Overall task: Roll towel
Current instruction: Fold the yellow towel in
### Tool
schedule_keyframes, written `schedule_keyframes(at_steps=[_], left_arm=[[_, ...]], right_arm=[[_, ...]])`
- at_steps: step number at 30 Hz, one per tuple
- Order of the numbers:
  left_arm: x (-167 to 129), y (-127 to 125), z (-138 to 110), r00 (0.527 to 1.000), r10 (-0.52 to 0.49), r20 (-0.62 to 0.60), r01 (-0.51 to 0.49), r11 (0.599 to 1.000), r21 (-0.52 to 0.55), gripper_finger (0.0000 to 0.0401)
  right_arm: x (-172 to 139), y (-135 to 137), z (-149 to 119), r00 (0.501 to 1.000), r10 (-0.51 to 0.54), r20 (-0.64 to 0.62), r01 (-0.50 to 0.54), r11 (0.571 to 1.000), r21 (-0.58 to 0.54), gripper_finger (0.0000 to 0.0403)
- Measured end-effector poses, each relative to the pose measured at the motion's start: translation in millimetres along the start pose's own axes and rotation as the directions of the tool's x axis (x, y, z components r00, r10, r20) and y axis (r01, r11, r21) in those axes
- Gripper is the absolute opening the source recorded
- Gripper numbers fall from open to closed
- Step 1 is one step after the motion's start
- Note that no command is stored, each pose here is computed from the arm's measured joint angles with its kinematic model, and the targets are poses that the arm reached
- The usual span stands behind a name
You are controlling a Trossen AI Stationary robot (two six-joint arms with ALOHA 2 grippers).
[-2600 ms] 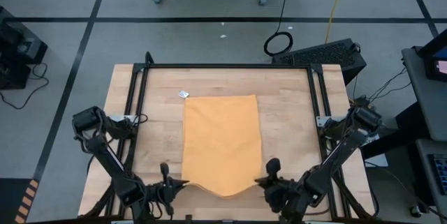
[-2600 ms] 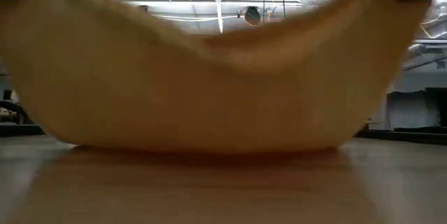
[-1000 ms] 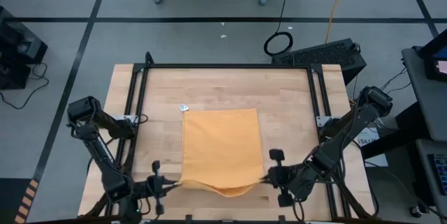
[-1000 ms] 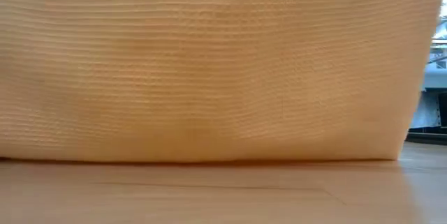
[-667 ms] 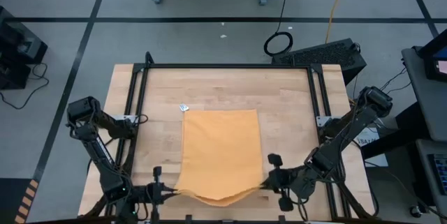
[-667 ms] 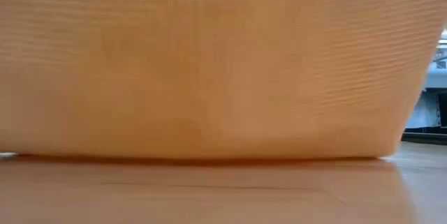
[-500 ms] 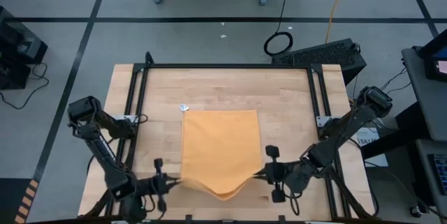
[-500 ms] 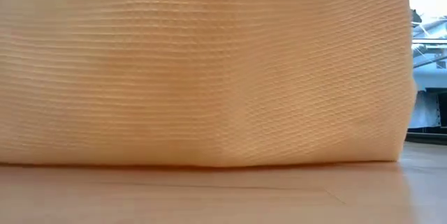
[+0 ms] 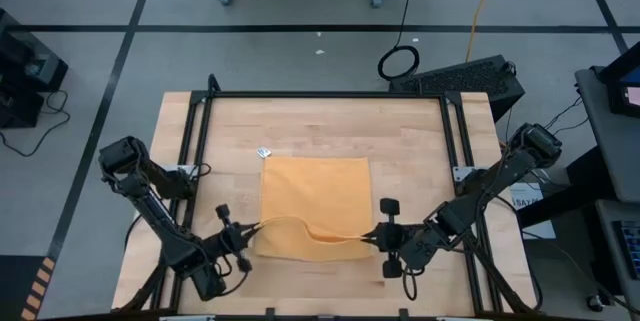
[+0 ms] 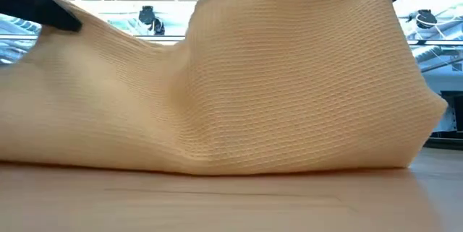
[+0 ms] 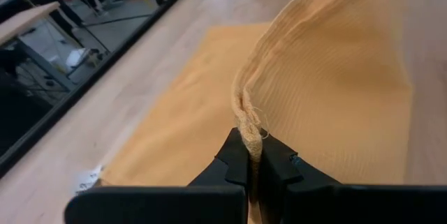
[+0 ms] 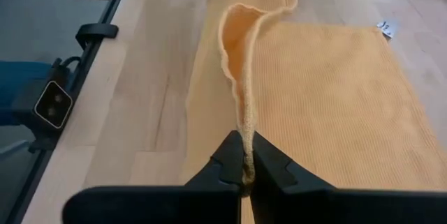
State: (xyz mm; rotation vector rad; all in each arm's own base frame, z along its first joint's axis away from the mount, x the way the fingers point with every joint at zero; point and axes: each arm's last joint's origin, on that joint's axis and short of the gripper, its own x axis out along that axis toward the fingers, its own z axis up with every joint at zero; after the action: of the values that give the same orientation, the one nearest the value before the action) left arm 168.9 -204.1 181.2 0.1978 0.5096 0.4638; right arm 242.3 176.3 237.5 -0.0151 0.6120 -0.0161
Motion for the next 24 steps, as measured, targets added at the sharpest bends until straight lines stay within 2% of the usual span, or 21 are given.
schedule_keyframes(at_steps=[8,16,24], left_arm=[[4,1,2,0.999,0.024,0.026,-0.024,0.999,-0.022,0.0008],[2,-7,5,0.999,-0.02,0.046,0.025,0.993,-0.115,0.0008],[0,-12,7,0.997,-0.049,0.063,0.059,0.984,-0.168,0.0008]], right_arm=[[0,-3,-2,0.997,-0.079,0.008,0.079,0.997,-0.001,0.0],[0,-2,-2,0.997,-0.072,0.007,0.072,0.995,0.07,0.0],[4,-2,-5,0.995,-0.104,0.006,0.104,0.993,0.047,0.0]])
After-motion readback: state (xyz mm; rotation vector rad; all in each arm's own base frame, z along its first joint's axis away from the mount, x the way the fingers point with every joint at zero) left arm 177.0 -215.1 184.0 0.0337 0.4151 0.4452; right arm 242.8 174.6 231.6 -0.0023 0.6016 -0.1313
